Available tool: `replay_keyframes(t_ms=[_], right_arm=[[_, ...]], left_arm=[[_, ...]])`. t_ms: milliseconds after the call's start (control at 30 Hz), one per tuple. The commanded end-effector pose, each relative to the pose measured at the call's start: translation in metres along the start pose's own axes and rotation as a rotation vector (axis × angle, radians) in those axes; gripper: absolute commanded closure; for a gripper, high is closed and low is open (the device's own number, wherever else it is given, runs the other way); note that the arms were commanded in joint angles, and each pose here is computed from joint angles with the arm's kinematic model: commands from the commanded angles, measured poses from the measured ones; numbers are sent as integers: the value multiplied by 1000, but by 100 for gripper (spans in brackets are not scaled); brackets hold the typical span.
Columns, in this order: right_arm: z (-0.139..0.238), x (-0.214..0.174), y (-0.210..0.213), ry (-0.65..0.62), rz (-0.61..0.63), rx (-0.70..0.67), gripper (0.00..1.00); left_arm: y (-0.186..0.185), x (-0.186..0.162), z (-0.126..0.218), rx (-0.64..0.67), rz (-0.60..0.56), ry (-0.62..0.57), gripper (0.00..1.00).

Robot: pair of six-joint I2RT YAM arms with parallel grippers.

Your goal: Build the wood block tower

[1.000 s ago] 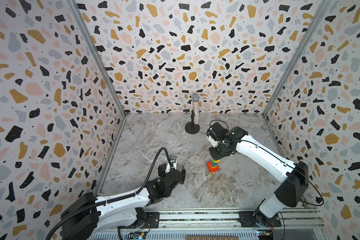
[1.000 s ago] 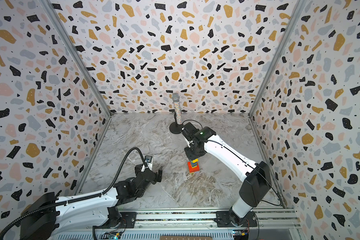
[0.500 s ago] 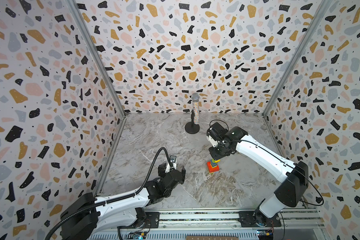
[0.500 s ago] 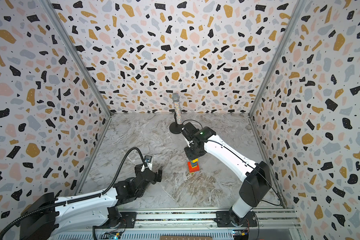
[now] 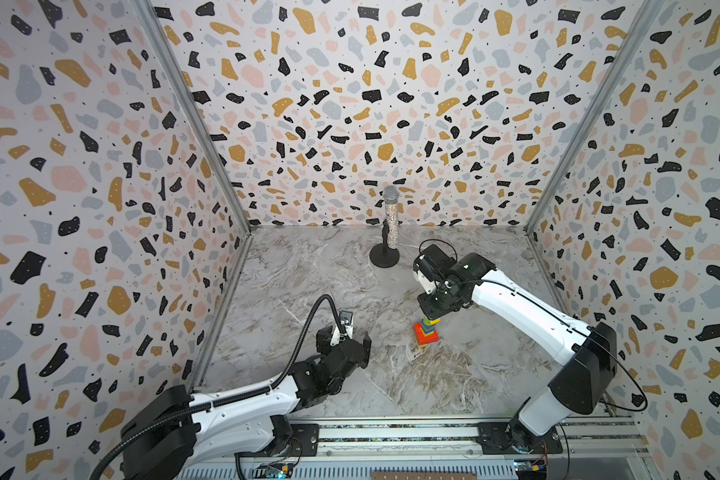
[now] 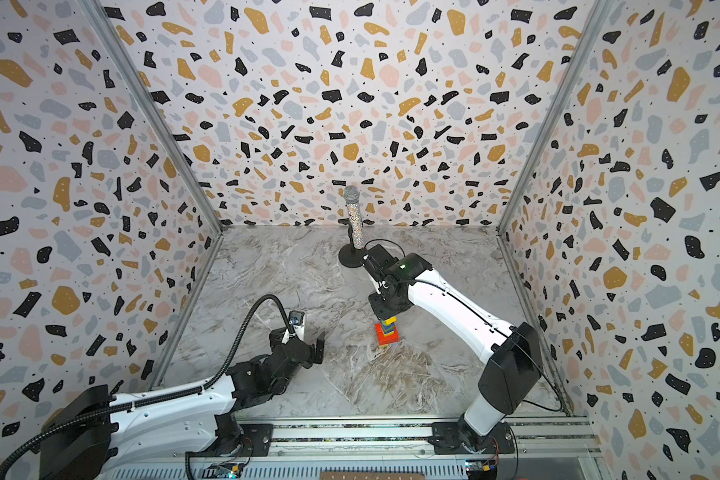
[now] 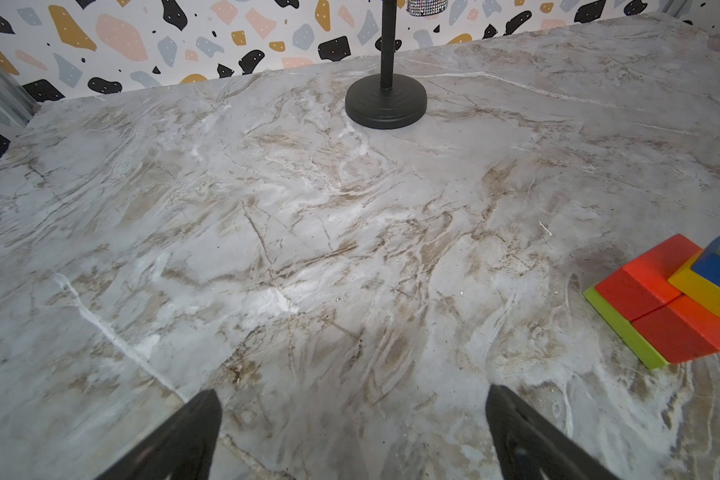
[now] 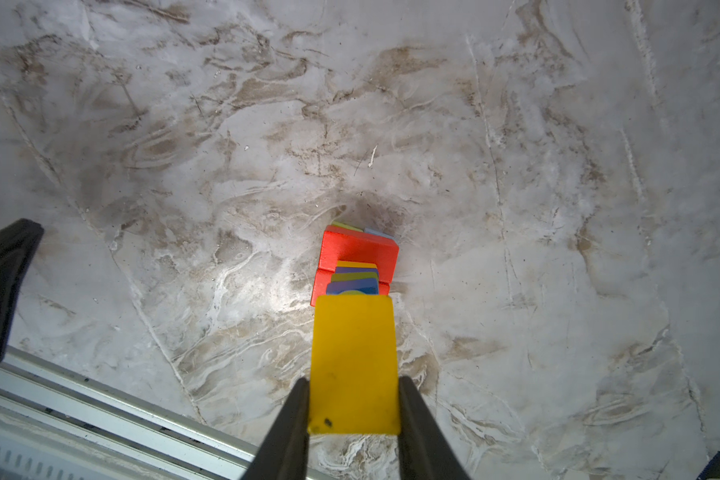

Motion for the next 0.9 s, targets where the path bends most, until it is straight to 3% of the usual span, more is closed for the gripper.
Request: replay_keyframes(t_ms=[0,633,867], right_arm=[[3,0,0,-7,-3,-14,67],[5,0,-1,-16,-9,-24,58],[21,5,-6,-78,-21,-52,57]], left_arm=[[1,3,0,-3,6,-21,0],[1,2,0,-3,2,-18,0],[1,2,0,-4,5,-21,0]])
Point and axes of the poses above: each gripper's point midway between its finger pads, its own z axis back along the fingers, its own y axis along the line the jaws close on, x = y × z, the point moved 7 cm from there along z, back along the fingers, and after that the axes turned 11 degrees about z, right-handed, at the moved point
